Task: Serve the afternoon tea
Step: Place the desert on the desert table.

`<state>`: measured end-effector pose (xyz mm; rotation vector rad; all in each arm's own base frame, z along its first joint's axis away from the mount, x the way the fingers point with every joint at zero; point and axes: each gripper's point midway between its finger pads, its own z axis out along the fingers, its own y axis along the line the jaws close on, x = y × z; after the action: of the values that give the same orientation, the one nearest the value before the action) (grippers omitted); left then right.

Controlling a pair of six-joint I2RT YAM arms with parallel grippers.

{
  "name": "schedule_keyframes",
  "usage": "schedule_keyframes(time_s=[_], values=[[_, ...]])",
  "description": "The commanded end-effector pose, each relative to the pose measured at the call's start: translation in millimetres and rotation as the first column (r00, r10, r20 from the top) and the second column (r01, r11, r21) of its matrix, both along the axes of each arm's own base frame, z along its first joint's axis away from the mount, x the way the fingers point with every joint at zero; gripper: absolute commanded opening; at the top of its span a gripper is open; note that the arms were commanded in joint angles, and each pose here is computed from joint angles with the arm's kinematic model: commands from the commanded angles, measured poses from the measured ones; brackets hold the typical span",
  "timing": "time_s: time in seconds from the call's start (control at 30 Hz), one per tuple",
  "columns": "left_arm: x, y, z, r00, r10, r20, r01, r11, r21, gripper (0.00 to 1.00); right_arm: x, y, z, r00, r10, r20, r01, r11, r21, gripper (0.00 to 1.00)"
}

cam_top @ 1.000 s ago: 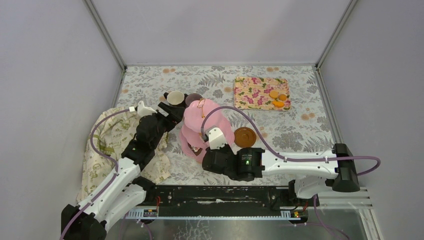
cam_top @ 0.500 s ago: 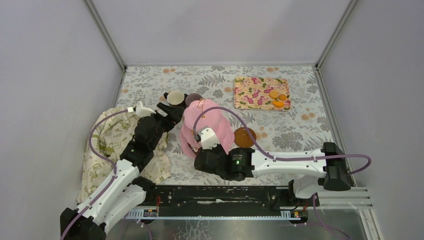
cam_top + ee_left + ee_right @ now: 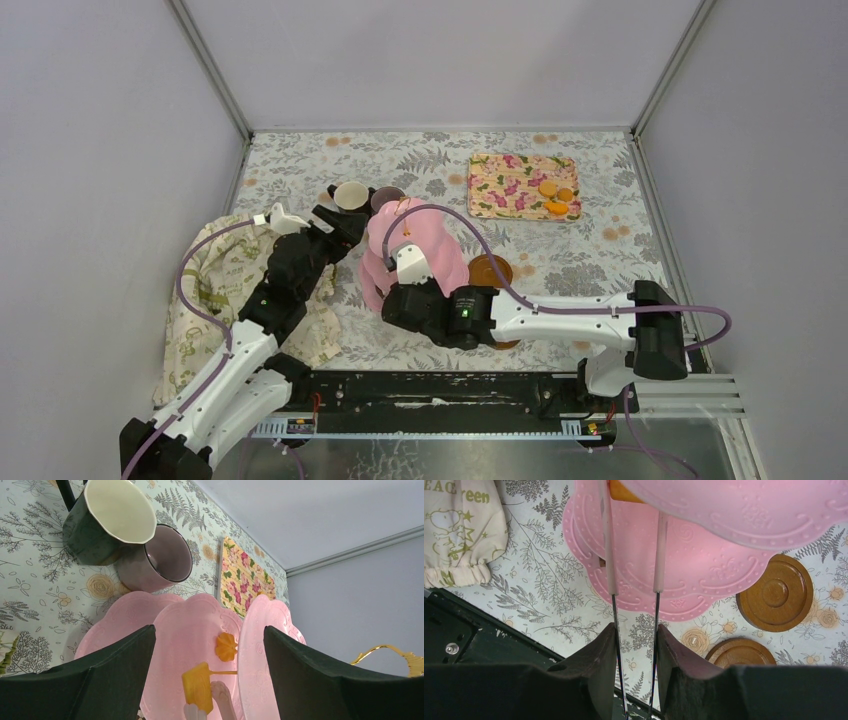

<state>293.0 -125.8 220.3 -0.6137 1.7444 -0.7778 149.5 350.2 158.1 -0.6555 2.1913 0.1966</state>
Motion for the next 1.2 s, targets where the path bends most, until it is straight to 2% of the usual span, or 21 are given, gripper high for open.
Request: schedule_keyframes(time_s=[0.0,0.37,0.6,0.77,1.17], values=[[3,4,15,0.999,0.014,0.045,-0.014,1.000,0.003,0.86,14,18,21,1.000,-0.014,0.024,0.012,0.996,0.083,0.00],[3,4,13,0.999,0.019,0.046,-0.020,1.000,0.004,0.87,24,17,9,0.999,-0.033,0.010,0.033,0.997,0.065,0.04],[4,4,10,0.999,0.021,0.042,-0.022,1.000,0.004,0.87,29,14,4,0.999,-0.047,0.000,0.047,0.997,0.057,0.11],[5,2,8,0.999,0.016,0.037,-0.016,1.000,-0.002,0.87,30,14,1,0.999,-0.045,-0.008,0.045,0.997,0.055,0.22],[6,2,7,0.999,0.017,0.035,-0.017,1.000,-0.004,0.87,30,14,-3,0.999,-0.046,-0.025,0.048,0.997,0.053,0.31]])
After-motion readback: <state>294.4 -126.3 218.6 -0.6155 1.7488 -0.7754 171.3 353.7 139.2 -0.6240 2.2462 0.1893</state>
